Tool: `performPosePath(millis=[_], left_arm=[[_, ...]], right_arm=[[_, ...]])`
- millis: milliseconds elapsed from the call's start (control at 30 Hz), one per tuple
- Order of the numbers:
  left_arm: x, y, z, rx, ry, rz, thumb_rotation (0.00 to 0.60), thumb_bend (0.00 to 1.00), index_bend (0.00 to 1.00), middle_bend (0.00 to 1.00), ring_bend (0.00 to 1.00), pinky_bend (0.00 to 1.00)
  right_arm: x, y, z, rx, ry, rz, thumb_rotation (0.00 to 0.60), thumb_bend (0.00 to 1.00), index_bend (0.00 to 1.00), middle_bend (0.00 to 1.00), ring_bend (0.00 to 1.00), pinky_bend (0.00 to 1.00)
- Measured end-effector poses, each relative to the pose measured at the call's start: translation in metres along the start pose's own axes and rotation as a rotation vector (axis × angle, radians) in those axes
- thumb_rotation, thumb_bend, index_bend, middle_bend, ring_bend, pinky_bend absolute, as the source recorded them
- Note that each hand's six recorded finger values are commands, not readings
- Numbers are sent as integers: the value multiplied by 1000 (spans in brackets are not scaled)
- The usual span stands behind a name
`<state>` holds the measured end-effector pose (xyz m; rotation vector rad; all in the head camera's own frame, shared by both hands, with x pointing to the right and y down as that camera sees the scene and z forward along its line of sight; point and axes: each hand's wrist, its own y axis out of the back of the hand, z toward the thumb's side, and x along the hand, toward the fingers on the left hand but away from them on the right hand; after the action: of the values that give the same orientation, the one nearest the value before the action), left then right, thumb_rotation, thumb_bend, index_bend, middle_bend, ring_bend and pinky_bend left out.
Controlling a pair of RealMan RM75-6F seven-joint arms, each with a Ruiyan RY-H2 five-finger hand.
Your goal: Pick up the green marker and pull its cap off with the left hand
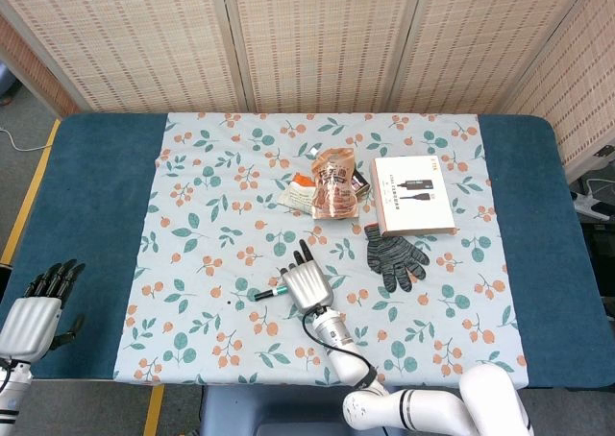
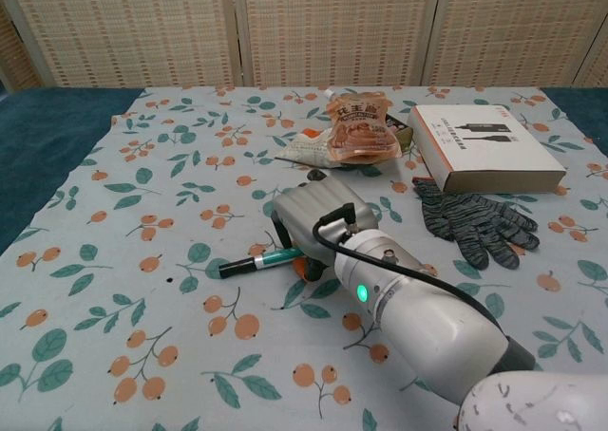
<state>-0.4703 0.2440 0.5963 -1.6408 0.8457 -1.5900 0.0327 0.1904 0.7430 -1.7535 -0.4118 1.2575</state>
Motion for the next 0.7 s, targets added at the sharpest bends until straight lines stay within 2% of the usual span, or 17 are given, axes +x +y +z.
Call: performPosePath(millis=[200,300,533,633,700], left_arm=[[0,0,0,0,0,-1,600,399,0,0,0,143],[0,0,0,0,0,-1,600,399,0,0,0,143],[2,1,6,-27,-37,14,600,434,23,0,0,165],[5,-2,12,-70,-66,15,600,441,65,19,0,218],[9,-5,19,-118,-93,13,600,441,115,83,31,289]], right_arm=[[1,2,2,9,8,-25,600,384,918,693,353,9],[3,2,3,25,22,-54,600,395,961,735,403,24],[9,6,2,26,56,-129,600,401,994,761,429,40],[14,13,-5,6,61,-159,600,401,994,761,430,40],[17,18,-11,0,60,-173,600,401,994,762,430,40]])
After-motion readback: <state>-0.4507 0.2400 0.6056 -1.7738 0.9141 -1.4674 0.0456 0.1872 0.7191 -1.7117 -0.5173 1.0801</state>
